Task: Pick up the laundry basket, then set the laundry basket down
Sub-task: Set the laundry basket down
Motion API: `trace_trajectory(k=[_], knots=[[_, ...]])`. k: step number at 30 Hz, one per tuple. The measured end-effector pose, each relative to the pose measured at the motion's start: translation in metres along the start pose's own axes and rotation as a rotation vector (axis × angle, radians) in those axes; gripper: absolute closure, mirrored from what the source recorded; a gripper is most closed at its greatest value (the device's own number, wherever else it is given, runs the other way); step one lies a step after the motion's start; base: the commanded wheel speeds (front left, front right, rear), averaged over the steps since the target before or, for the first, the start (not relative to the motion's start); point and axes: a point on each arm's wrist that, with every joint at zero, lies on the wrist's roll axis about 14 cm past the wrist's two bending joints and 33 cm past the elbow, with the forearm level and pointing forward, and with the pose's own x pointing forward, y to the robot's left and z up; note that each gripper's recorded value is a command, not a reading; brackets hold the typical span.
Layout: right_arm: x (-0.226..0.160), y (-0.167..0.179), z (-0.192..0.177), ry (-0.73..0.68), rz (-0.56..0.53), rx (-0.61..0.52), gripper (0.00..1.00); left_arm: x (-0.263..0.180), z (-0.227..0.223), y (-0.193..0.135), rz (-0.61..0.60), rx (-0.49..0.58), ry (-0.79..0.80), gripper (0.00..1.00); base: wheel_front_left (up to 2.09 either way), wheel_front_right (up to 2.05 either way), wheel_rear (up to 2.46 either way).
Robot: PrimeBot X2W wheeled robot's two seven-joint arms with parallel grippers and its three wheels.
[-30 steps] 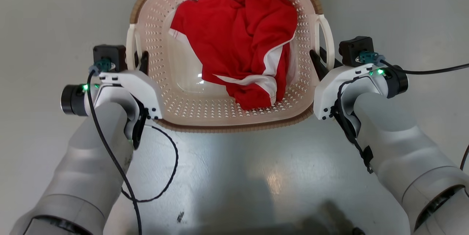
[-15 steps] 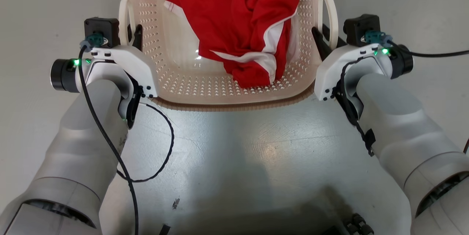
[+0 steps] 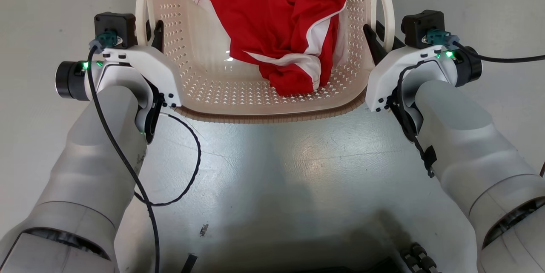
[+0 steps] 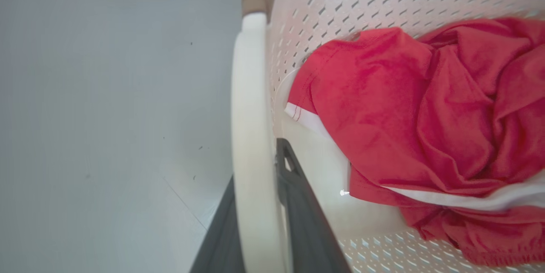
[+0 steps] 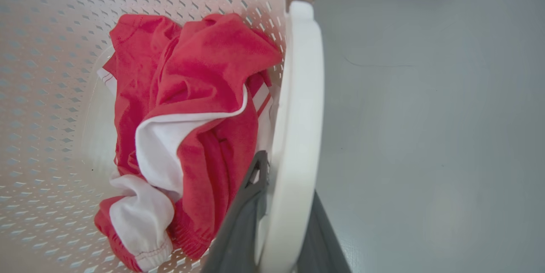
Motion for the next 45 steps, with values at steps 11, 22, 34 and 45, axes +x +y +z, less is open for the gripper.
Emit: trace_trajectory(k=[11, 22, 34, 45], knots=[[0.001, -0.005, -0.007, 0.013, -0.013, 0.014, 1.0, 0.006, -0.004, -0.004, -0.011, 0.005, 0.007, 1.0, 0.0, 0.0, 0.0], [0.001, -0.008, -0.01, 0.018, -0.02, 0.019, 1.0, 0.01, -0.002, -0.006, -0.021, 0.019, 0.001, 1.0, 0.0, 0.0, 0.0], [0.002, -0.01, -0.01, 0.017, -0.025, 0.024, 1.0, 0.012, -0.001, -0.006, -0.018, 0.012, -0.002, 1.0, 0.0, 0.0, 0.0], [0.002, -0.016, -0.006, 0.005, -0.033, -0.004, 0.0, 0.011, 0.0, 0.0, -0.002, 0.014, -0.001, 0.0, 0.0, 0.0, 0.0]])
